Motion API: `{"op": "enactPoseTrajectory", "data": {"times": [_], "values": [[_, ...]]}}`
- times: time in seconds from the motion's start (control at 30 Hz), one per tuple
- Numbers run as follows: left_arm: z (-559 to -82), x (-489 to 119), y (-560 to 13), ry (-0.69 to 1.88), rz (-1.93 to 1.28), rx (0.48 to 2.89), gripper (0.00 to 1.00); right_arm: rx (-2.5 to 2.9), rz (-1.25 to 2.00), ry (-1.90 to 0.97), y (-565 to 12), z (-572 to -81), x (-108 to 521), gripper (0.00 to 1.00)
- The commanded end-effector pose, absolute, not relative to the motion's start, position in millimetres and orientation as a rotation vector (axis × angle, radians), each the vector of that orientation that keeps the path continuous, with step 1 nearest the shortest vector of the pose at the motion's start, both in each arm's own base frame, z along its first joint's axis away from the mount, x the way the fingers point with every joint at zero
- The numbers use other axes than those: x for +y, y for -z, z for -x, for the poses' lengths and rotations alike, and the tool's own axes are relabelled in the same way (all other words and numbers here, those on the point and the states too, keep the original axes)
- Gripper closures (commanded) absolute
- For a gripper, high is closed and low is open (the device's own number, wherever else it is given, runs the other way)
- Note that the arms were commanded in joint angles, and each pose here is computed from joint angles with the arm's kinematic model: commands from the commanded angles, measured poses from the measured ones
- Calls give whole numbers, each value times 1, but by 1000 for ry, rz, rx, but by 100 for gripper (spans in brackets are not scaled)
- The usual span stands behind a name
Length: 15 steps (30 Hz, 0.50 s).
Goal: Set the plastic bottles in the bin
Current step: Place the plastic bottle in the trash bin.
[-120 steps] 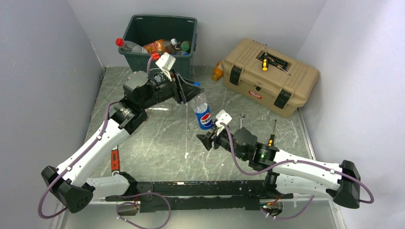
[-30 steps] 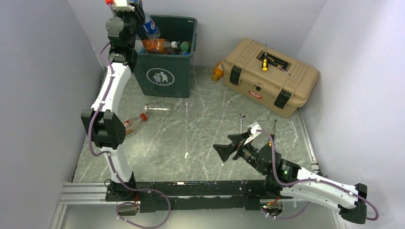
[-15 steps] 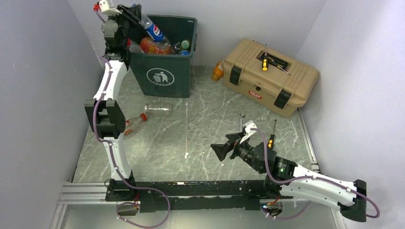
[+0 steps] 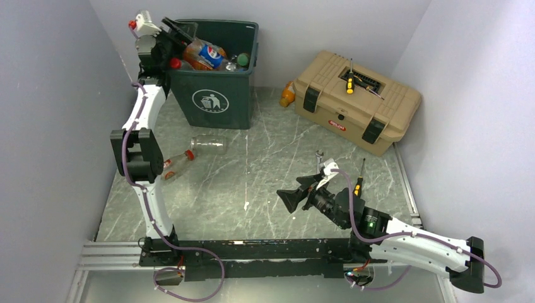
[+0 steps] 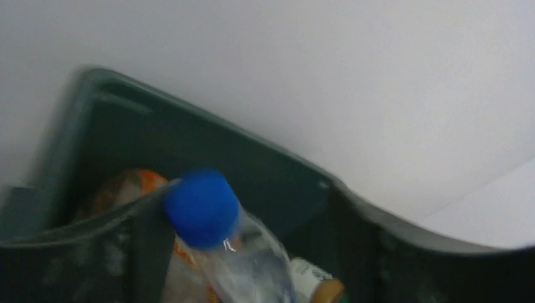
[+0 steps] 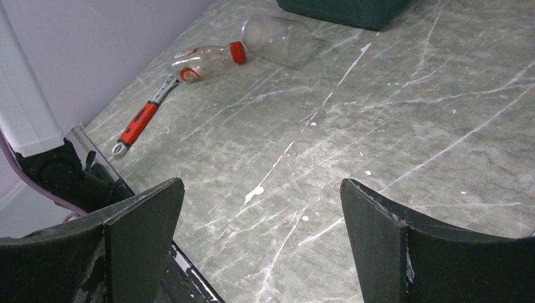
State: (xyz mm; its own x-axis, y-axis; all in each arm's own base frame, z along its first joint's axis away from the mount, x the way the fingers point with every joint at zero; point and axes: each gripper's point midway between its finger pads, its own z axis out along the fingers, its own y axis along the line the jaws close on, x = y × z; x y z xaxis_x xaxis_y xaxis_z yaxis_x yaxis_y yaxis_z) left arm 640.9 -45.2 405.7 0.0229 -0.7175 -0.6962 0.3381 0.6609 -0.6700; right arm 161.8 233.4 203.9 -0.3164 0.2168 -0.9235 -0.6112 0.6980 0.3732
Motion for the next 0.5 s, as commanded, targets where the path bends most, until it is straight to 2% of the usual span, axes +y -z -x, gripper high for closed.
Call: {"op": "enactPoseTrajectory", "data": {"times": [0.0,0.13,0.37,0.47], "values": [[-618,-66,-416,796,255,1393,1,1638,292,-935,-233,-160,241,0],[-601,-55,-441,677,214,1358,0,1637,292,-951,-235,-158,243,1],[-545,-38,-535,493,111,1177,0,1639,297,-976,-237,-156,247,1],[-507,-34,-577,436,84,1095,1,1638,303,-988,-238,-155,249,1]]}}
